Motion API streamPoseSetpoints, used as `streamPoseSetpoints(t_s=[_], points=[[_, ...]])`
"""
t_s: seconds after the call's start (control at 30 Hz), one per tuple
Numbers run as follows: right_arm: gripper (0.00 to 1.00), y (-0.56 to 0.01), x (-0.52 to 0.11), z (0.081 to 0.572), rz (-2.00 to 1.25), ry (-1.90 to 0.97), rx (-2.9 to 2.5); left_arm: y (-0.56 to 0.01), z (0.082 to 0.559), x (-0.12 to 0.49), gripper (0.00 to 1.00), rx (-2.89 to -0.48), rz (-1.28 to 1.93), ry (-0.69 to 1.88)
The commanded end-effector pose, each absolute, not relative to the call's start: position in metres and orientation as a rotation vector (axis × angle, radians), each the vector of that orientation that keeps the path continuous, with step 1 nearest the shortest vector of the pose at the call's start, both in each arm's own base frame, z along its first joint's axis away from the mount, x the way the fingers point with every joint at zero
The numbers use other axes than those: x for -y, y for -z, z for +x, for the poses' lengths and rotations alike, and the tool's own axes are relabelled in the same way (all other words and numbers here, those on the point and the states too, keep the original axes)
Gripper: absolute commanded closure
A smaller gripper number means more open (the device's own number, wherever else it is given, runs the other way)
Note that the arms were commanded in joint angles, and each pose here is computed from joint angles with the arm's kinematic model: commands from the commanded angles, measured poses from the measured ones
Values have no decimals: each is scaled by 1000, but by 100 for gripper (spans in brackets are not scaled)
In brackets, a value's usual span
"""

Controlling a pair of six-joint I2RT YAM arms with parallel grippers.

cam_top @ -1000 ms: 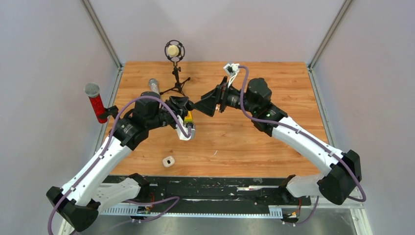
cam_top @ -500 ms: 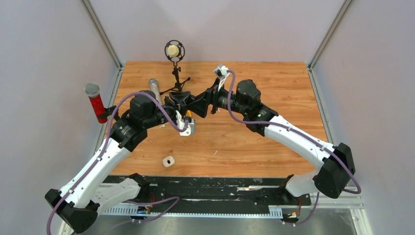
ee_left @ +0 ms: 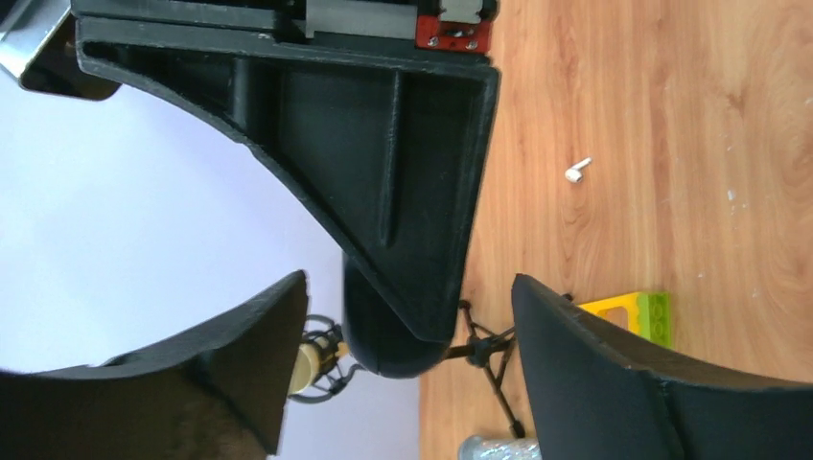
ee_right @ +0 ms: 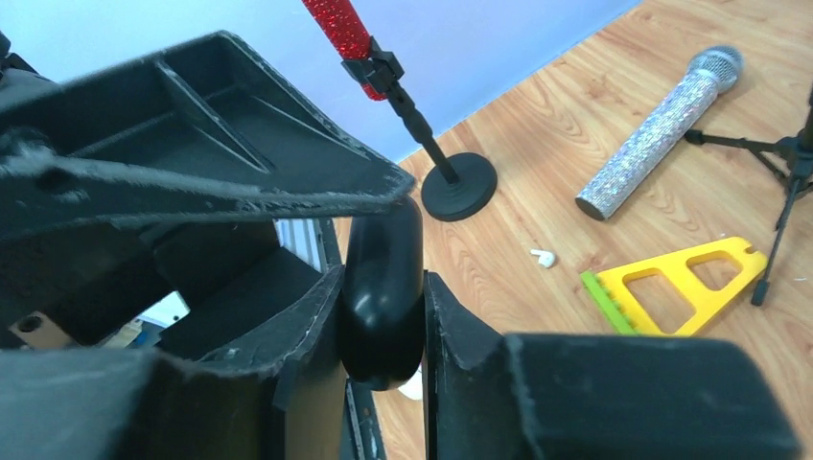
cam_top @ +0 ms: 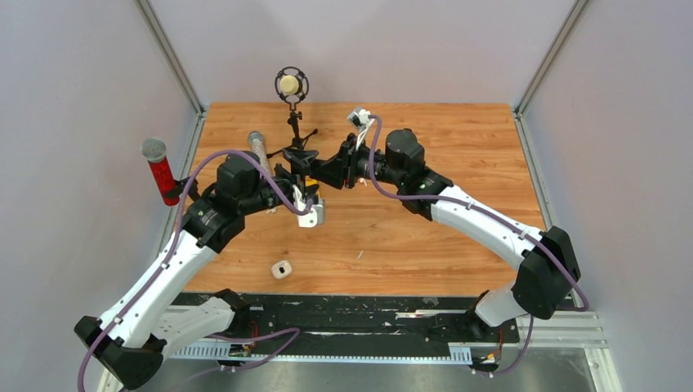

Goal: Insert the wireless bluetooth earbuds into the charging case
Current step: Pick up the charging case at the center of the board.

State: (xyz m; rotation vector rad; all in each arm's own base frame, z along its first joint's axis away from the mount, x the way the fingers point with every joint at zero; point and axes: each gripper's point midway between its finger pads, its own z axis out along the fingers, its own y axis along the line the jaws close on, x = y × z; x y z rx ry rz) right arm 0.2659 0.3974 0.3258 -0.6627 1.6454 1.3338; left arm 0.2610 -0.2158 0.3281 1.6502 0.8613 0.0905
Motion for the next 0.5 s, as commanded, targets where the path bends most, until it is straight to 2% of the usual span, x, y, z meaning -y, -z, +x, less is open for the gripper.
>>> streamPoseSetpoints(t_s=[0.0, 0.03, 0.2, 0.3, 0.33, 0.37, 0.4, 0.43, 0.47], points=[[100, -349, -384, 270, -710, -1355, -1551, -346, 241, 220, 5, -843, 1628, 2], [100, -347, -380, 269, -736, -1347, -1548, -349, 237, 221, 1, -848, 1627, 31], [100, -333, -356, 246, -1000, -1275, -1465, -350, 220, 217, 0, -1084, 1614, 232], [100, -330, -344, 231, -1124, -1214, -1395, -334, 203, 212, 0, -1286, 1660, 383], [100, -331, -340, 227, -1150, -1194, -1373, -350, 196, 213, 0, -1304, 1636, 429], [100, -330, -336, 222, -1181, -1177, -1352, -335, 188, 211, 0, -1418, 1669, 500], [100, -332, -333, 219, -1198, -1170, -1329, -353, 182, 213, 0, -1444, 1629, 555], [100, -335, -332, 215, -1212, -1169, -1309, -340, 177, 213, 1, -1556, 1655, 627], [100, -338, -331, 211, -1226, -1179, -1291, -358, 171, 217, 5, -1567, 1612, 681]])
